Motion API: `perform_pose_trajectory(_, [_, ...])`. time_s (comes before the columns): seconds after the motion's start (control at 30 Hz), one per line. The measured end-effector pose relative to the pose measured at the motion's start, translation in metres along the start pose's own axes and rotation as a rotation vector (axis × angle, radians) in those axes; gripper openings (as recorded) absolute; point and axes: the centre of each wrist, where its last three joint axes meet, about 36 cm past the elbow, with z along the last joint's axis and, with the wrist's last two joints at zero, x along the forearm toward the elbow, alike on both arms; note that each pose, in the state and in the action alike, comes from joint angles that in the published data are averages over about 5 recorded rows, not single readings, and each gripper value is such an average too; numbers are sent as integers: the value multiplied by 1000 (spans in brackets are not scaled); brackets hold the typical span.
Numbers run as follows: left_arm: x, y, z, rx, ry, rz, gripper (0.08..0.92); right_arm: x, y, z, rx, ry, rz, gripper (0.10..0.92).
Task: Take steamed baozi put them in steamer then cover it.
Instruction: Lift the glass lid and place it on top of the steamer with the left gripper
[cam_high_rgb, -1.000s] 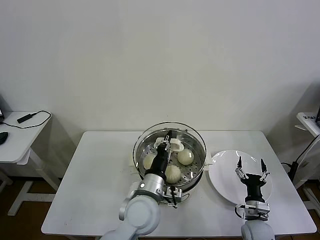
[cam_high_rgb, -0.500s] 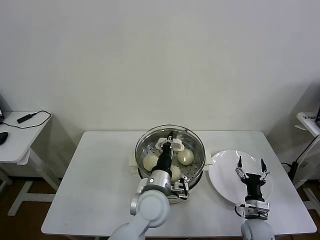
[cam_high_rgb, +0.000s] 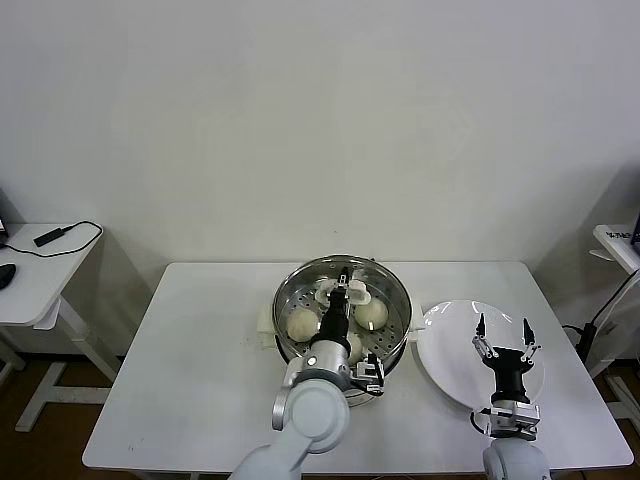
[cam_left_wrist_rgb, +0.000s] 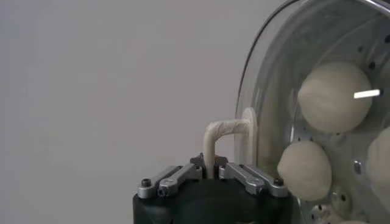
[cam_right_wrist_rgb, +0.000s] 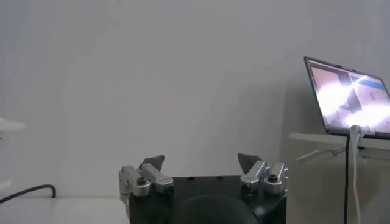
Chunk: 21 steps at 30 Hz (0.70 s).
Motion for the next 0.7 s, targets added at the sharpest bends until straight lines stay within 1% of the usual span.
perform_pose_trajectory(0.7, [-4,-17,-4,-24,11,-3,192,0,1,1,-2,0,0,823])
